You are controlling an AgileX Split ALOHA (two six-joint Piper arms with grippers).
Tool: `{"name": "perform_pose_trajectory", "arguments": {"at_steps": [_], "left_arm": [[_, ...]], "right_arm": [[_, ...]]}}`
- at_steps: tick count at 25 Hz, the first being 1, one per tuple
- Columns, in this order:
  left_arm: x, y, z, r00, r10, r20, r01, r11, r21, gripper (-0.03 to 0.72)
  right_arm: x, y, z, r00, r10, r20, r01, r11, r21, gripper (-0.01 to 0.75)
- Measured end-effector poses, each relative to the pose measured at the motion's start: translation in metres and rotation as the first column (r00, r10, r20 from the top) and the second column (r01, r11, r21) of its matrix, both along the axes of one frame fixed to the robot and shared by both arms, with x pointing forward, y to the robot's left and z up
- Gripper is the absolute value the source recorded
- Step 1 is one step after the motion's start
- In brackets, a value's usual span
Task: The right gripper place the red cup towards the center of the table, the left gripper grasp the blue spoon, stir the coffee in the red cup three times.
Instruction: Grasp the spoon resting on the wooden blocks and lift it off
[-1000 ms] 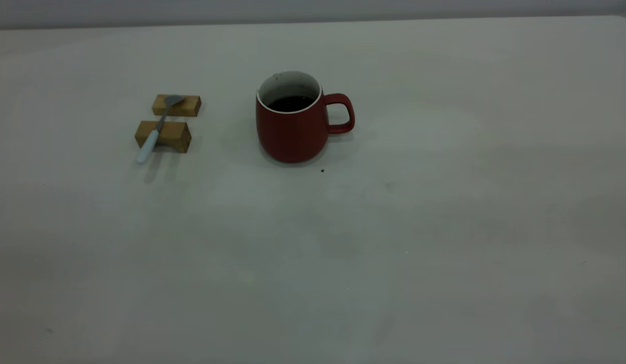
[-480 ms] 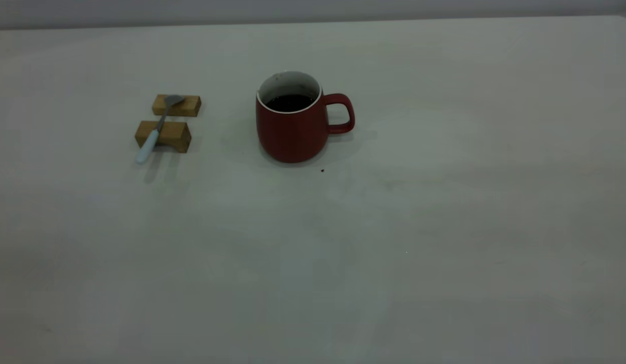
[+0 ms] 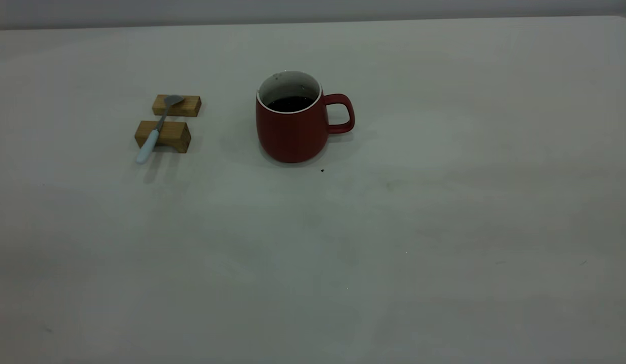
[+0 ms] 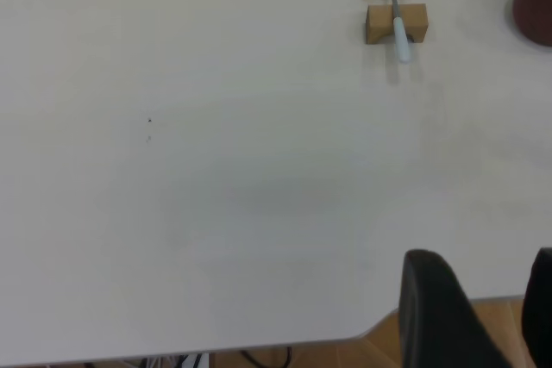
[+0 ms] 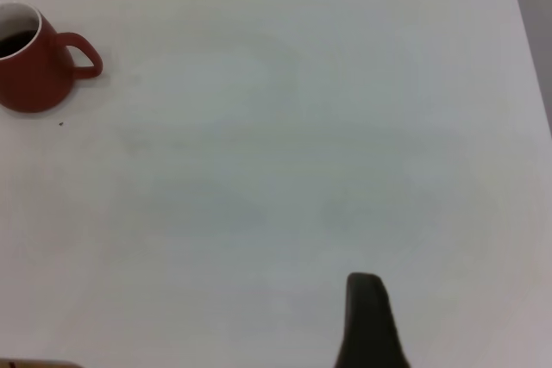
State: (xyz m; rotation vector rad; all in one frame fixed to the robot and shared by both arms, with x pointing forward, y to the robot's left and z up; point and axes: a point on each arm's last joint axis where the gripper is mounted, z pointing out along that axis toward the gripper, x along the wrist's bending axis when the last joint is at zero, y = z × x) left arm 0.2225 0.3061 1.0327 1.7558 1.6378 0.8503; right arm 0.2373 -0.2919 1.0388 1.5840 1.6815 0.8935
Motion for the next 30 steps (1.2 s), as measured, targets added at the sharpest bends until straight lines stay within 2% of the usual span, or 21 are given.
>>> {"name": "perform_pose_trajectory", "arguments": {"at_steps": [23, 26, 30], "left_arm": [[0.003, 0.0, 0.002, 1.0, 0.009, -0.013, -0.009, 1.0, -0.017, 0.323], [0.017, -0.002, 0.02, 1.0, 0.005, -0.025, -0.006, 1.0, -0.019, 0.352], [0.051, -0.005, 0.043, 0.992, -0.008, -0.124, 0.003, 0.999, -0.038, 0.415]], "right_arm": [[0.0, 0.0, 0.0, 1.0, 0.0, -0.001, 0.0, 1.0, 0.0, 0.57], [0.0, 0.0, 0.0, 1.0, 0.0, -0.001, 0.0, 1.0, 0.0, 0.57], [0.0, 0.0, 0.0, 1.0, 0.0, -0.001, 0.0, 1.0, 0.0, 0.57]]}}
